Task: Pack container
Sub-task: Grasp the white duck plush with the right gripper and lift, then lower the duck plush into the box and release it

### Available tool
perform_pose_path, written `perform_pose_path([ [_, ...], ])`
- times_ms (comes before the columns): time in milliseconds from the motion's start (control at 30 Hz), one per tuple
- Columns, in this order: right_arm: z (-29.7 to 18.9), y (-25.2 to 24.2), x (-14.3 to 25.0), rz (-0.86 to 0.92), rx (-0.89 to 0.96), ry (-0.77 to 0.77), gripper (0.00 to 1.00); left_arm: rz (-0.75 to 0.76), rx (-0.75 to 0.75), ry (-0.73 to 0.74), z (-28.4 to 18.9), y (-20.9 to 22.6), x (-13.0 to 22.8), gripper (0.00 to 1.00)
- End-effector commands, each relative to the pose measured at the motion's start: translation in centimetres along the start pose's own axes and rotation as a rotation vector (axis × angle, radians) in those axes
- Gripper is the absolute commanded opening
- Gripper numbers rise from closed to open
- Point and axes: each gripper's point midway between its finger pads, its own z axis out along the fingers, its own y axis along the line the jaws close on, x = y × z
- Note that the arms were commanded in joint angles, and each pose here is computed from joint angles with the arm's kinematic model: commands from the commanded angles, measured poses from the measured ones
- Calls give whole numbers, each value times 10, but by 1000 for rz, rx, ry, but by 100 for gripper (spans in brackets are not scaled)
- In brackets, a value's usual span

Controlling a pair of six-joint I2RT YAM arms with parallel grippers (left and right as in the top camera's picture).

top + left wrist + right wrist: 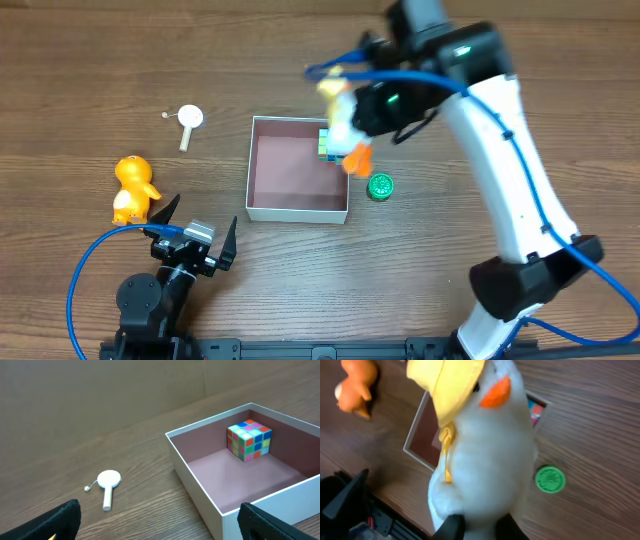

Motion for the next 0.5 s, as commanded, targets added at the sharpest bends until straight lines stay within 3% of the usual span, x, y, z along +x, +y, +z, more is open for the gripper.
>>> perform_pose_path([
  [0, 18, 17, 12, -126, 102, 44, 17, 14, -11, -1, 0, 2, 0, 100],
  [200, 88, 40, 45, -399, 75, 168, 21, 14, -11, -2, 0, 2, 0, 100],
  [467, 102, 43, 14, -529, 78, 39, 27, 14, -11, -2, 0, 2, 0, 100],
])
